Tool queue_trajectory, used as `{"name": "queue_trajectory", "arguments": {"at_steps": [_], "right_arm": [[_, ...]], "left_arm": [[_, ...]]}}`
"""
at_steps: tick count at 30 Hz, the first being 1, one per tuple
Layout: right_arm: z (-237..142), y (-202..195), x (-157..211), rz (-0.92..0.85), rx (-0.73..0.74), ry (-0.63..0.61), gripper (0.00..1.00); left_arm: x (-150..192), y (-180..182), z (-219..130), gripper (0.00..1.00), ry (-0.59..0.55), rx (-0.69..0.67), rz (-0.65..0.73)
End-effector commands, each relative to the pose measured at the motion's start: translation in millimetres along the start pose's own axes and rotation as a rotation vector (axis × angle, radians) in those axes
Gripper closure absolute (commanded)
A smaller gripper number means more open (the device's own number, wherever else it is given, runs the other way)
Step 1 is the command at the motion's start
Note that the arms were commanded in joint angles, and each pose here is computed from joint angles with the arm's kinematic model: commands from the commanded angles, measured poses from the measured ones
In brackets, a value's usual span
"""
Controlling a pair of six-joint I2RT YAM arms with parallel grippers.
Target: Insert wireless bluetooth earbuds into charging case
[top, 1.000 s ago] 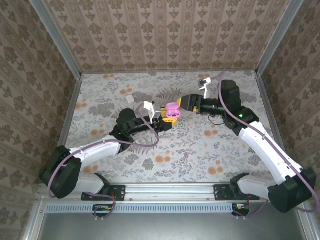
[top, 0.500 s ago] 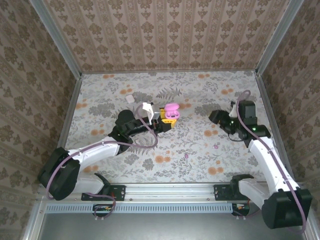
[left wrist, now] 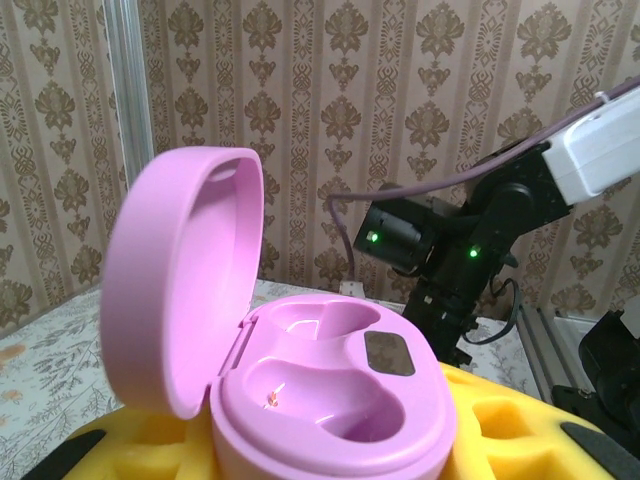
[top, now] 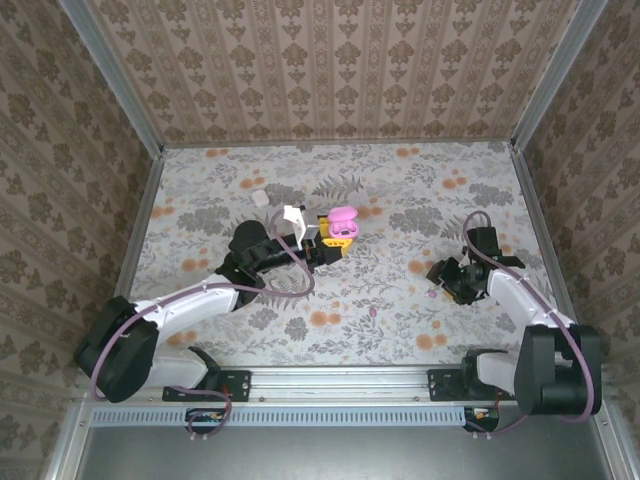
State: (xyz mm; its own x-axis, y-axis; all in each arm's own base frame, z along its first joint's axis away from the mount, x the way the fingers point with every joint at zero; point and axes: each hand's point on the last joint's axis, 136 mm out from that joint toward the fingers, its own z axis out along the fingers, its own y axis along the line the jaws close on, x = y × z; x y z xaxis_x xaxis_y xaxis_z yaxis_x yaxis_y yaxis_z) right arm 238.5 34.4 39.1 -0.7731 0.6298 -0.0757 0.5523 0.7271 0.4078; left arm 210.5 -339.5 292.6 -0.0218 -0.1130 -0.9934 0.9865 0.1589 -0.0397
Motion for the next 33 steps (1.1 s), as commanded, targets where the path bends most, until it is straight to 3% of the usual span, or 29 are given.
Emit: {"name": "queue_trajectory", "arguments": {"at_steps": [1,14,17,27,33], "right_arm": [[4,-1,1,-0.017,0.020,0.019,0.46],[17,2,11,-0.084,0.081,0.086,0.52],[21,10,13,-0.140,0.090,0.104,0.55],[39,33,12,-0.400,0.223,0.165,0.54],[41,42,13,-0.461,0.267,0.175,0.54]], "left_arm": [[-18,-9,-4,0.65,-0.050,0.012,0.050],[-21,-3,-2,0.65,-0.051,-0.018,0.056],[-21,-2,-2,0.65,-0.050,-0.019,0.056],[-22,-2,-3,0.65,-0.049,-0.024,0.052],[-24,-3,-7,0.65,-0.046,-0.038,0.064]]}}
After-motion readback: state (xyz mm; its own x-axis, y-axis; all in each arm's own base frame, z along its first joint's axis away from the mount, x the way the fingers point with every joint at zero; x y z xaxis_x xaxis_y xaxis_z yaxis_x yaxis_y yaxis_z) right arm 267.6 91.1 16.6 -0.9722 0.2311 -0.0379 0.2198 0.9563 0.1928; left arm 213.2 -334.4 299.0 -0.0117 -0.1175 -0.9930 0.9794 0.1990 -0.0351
